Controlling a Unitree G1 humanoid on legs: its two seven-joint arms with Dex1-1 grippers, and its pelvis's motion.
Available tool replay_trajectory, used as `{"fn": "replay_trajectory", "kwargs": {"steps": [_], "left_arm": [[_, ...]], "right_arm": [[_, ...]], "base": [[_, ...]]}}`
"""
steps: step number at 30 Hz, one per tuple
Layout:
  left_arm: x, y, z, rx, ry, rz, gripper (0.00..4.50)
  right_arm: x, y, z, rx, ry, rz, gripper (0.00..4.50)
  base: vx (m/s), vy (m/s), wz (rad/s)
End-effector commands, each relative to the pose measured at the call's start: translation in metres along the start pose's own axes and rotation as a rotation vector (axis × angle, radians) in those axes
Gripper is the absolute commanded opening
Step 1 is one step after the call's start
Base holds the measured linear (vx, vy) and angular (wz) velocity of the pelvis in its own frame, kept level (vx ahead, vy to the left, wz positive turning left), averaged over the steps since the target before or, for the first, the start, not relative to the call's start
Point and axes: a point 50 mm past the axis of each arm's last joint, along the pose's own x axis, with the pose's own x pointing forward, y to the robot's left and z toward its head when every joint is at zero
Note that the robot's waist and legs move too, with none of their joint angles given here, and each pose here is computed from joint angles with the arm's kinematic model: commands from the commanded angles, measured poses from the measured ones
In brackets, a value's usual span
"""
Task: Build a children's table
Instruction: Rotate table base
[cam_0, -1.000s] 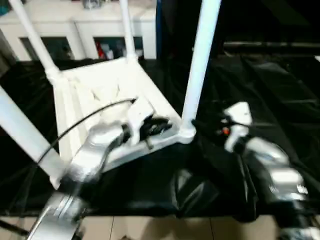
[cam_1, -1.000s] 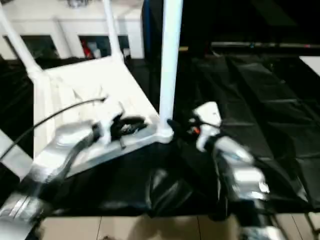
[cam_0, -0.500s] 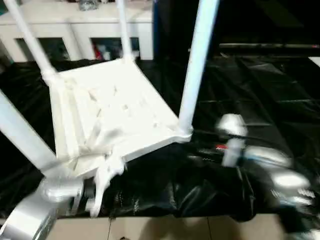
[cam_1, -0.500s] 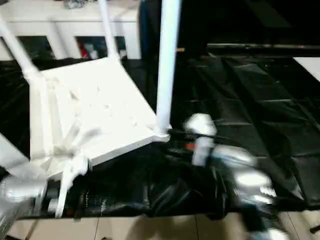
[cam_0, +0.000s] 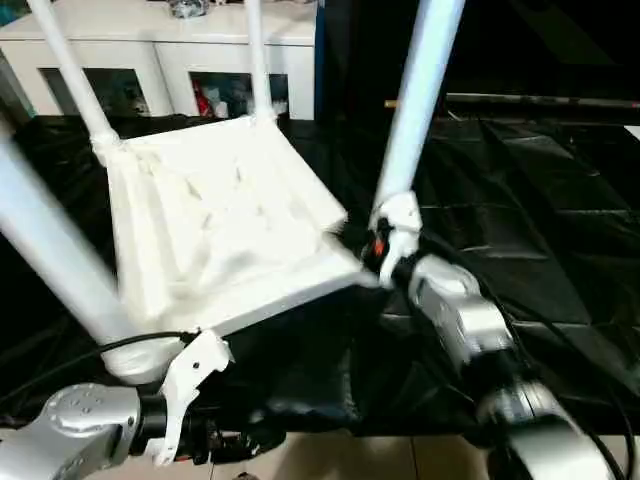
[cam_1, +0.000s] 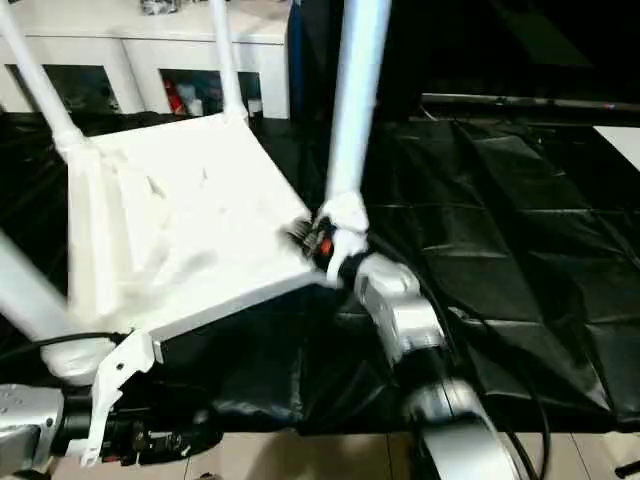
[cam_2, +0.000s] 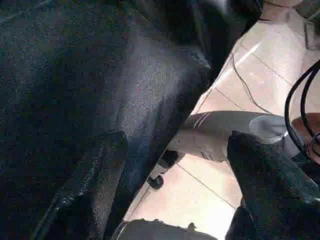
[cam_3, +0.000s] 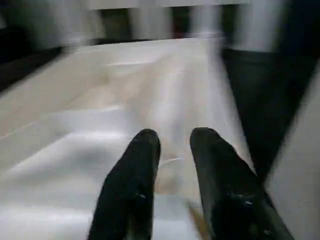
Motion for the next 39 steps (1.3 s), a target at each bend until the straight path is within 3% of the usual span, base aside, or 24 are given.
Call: {"fn": "replay_trajectory", "kwargs": {"steps": [1,4,10,14,18,21,22,25,27,31,34,39], "left_arm": [[-0.001,-0.002,0.004,0.023,-0.015,0.015,4.05],[-0.001,-0.002,0.004,0.026,-0.019,0.013,4.3],[-0.002,0.0,0.004,0.038,-0.043,0.021,4.5],[-0.012,0.008,0.009,0.023,-0.185,0.063,4.5],[-0.022,0.013,0.007,0.007,-0.232,0.092,4.5],[-0.045,0.017,-0.003,-0.001,-0.183,0.088,4.5],[-0.045,0.017,-0.003,-0.001,-0.183,0.088,4.5],[-0.069,0.019,-0.01,-0.004,-0.119,0.079,4.5],[-0.082,0.027,-0.007,0.04,-0.118,0.135,4.5],[-0.103,0.052,0.021,0.118,-0.305,0.273,4.5],[-0.109,0.059,0.029,0.124,-0.348,0.271,4.5],[-0.105,0.062,0.035,0.119,-0.392,0.209,4.5]], "right_arm": [[-0.005,-0.023,0.001,0.003,-0.011,-0.164,0.91],[-0.005,-0.031,0.001,0.012,-0.01,-0.231,0.64],[0.001,-0.018,0.002,0.021,-0.027,-0.117,0.25],[-0.007,-0.004,-0.002,-0.034,-0.042,0.123,0.25],[-0.023,-0.005,-0.01,-0.067,-0.018,0.231,0.58],[-0.045,-0.011,-0.018,-0.083,0.024,0.321,0.7],[-0.045,-0.011,-0.018,-0.083,0.024,0.321,0.95],[-0.061,-0.017,-0.019,-0.087,0.05,0.356,1.01],[-0.069,-0.02,-0.018,-0.097,0.056,0.373,1.18],[-0.084,-0.016,-0.027,-0.096,0.136,0.448,1.53],[-0.088,-0.017,-0.033,-0.094,0.162,0.425,1.77],[-0.09,-0.013,-0.026,-0.052,0.128,0.472,2.16]], "base": [[0.0,0.0,0.0],[0.0,0.0,0.0],[0.0,0.0,0.0],[0.0,0.0,0.0],[0.0,0.0,0.0],[0.0,0.0,0.0],[0.0,0.0,0.0],[0.0,0.0,0.0],[0.0,0.0,0.0],[0.0,0.0,0.0],[0.0,0.0,0.0],[0.0,0.0,0.0]]}}
